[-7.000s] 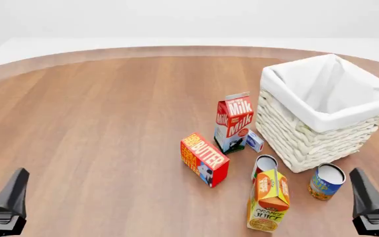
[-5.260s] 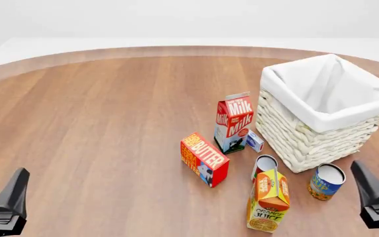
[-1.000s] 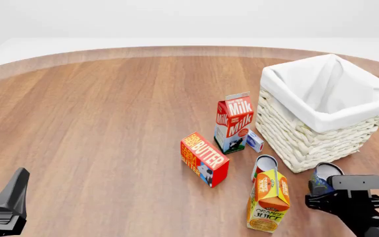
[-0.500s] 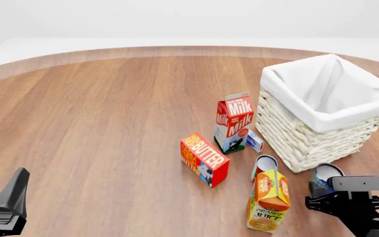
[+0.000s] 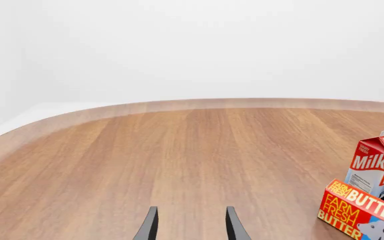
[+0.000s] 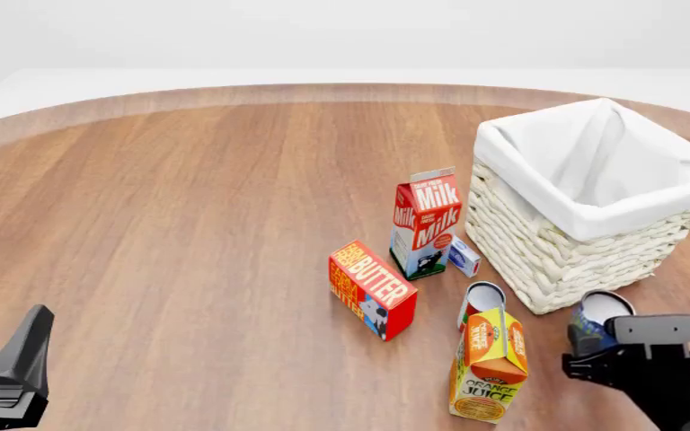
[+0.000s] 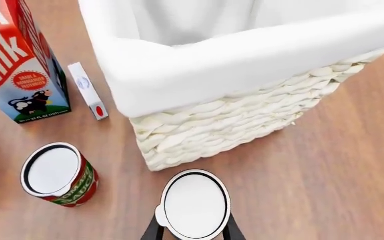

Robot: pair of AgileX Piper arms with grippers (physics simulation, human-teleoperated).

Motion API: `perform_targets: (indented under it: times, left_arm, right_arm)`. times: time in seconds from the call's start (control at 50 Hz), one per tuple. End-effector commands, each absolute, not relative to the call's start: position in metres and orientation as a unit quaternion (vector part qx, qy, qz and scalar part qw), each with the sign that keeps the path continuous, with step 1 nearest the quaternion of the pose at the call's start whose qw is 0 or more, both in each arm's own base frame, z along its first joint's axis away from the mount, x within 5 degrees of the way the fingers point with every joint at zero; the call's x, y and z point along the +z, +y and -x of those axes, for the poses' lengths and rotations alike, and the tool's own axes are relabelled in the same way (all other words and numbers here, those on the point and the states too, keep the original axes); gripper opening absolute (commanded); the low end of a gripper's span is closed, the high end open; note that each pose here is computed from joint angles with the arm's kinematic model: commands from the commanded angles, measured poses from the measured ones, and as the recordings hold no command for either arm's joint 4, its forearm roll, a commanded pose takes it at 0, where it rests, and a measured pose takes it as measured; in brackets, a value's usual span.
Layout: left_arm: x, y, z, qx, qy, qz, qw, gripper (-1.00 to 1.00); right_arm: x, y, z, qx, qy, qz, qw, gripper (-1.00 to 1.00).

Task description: Pick up the alphabet soup, and put it in the basket.

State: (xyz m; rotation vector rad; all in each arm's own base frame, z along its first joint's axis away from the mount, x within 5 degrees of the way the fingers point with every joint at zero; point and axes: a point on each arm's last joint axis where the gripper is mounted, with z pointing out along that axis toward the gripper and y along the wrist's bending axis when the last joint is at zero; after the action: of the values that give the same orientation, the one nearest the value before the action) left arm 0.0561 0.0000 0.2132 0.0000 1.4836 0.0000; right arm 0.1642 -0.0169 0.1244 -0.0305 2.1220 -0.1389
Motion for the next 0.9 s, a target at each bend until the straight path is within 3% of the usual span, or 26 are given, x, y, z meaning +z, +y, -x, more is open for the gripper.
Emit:
perform_targets:
  times: [0.02, 0.9]
  left_arm:
    - [0.213, 0.000, -0.056, 0.000, 0.676, 0.000, 0.737, 1.00]
    - [0.213, 0.000, -0.056, 0.000, 0.676, 0.000, 0.737, 1.00]
  right_arm:
    - [0.138, -0.017, -0.165, -0.055, 0.865, 0.007, 0.500, -1.00]
    - [0.178, -0.016, -0.161, -0.063, 0.843, 0.015, 0.535, -1.00]
